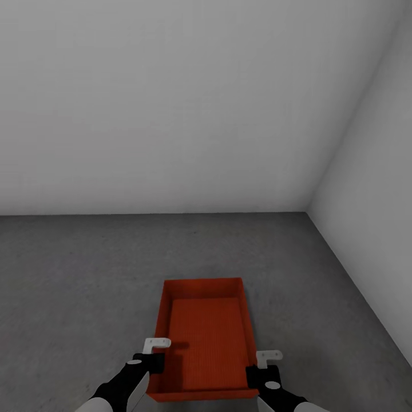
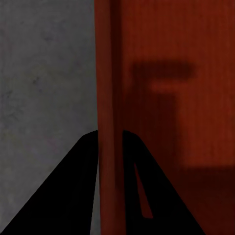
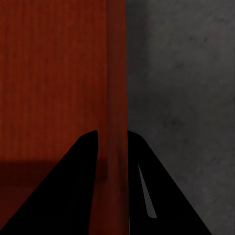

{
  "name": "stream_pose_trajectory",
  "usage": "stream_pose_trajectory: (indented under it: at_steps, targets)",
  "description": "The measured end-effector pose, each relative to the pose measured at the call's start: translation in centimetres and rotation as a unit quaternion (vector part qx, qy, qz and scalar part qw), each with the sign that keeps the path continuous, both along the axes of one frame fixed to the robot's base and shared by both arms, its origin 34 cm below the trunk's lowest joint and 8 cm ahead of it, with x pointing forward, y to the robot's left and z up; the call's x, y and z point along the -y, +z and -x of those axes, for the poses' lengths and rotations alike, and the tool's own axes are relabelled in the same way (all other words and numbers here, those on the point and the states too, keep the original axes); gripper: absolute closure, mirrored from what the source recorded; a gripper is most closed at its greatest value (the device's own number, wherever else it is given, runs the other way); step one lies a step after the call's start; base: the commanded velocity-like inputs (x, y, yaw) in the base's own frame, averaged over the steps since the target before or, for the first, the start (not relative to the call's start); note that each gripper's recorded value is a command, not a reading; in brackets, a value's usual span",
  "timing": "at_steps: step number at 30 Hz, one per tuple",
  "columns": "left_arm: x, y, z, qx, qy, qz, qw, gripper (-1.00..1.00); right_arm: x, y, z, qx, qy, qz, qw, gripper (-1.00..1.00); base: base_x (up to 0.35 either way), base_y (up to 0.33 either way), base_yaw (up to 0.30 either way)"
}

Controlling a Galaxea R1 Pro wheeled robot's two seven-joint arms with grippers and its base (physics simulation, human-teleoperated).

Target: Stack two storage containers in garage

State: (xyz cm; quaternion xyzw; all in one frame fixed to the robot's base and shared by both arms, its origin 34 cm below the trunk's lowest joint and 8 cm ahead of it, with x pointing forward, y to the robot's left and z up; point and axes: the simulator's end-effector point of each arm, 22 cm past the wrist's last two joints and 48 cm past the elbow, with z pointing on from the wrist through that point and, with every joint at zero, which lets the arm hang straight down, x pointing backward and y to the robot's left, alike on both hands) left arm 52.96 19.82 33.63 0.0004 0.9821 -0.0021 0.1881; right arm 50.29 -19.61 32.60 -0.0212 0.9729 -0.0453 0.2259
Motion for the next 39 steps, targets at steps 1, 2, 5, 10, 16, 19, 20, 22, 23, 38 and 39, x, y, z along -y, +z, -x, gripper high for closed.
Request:
stream_pose_trajectory:
  at_steps: [1,2,5,10,16,19,20,22,23,38,39]
  targets:
    - [0.0,0.0,0.0,0.000,0.000,0.000,1.0000,-1.00,0.0,0.0,0.0,0.000,0.000,0.000,1.0000,-1.00,0.000,0.000,0.000]
    - [-0.6,-0.1,0.2,-0.003,0.005,-0.003,1.0000,-1.00,0.9,0.6,-1.1,0.019,-0.014,0.017,0.9996,-1.00,0.000,0.000,0.000]
    - [-2.0,-0.3,0.4,-0.006,0.005,-0.015,0.9999,-1.00,4.6,0.3,-0.3,0.010,-0.031,0.051,0.9981,-1.00,0.000,0.000,0.000]
    - [-2.0,-0.3,0.5,-0.007,0.005,-0.016,0.9998,-1.00,4.6,0.3,-0.2,0.007,-0.031,0.052,0.9981,-1.00,0.000,0.000,0.000]
    - [-2.0,-0.3,0.5,-0.007,0.005,-0.016,0.9998,-1.00,4.5,0.3,-0.2,0.007,-0.031,0.052,0.9982,-1.00,0.000,0.000,0.000]
    - [-2.0,-0.3,0.5,-0.007,0.004,-0.016,0.9998,-1.00,4.5,0.3,-0.2,0.008,-0.031,0.051,0.9982,-1.00,0.000,0.000,0.000]
    - [-2.0,-0.3,0.5,-0.007,0.004,-0.016,0.9998,-1.00,4.5,0.3,-0.2,0.008,-0.031,0.051,0.9982,-1.00,0.000,0.000,0.000]
    - [-2.0,-0.3,0.5,-0.006,0.004,-0.016,0.9998,-1.00,4.5,0.3,-0.2,0.008,-0.031,0.051,0.9982,-1.00,0.000,0.000,0.000]
    - [-2.0,-0.3,0.5,-0.006,0.004,-0.016,0.9998,-1.00,4.5,0.3,-0.2,0.008,-0.031,0.051,0.9982,-1.00,0.000,0.000,0.000]
    - [-1.8,-0.2,0.2,-0.004,0.002,-0.014,0.9999,-1.00,4.6,0.3,-0.2,0.008,-0.031,0.052,0.9981,-1.00,0.000,0.000,0.000]
    - [-1.8,-0.2,0.2,-0.004,0.002,-0.014,0.9999,-1.00,4.6,0.3,-0.2,0.008,-0.032,0.053,0.9981,-1.00,0.000,0.000,0.000]
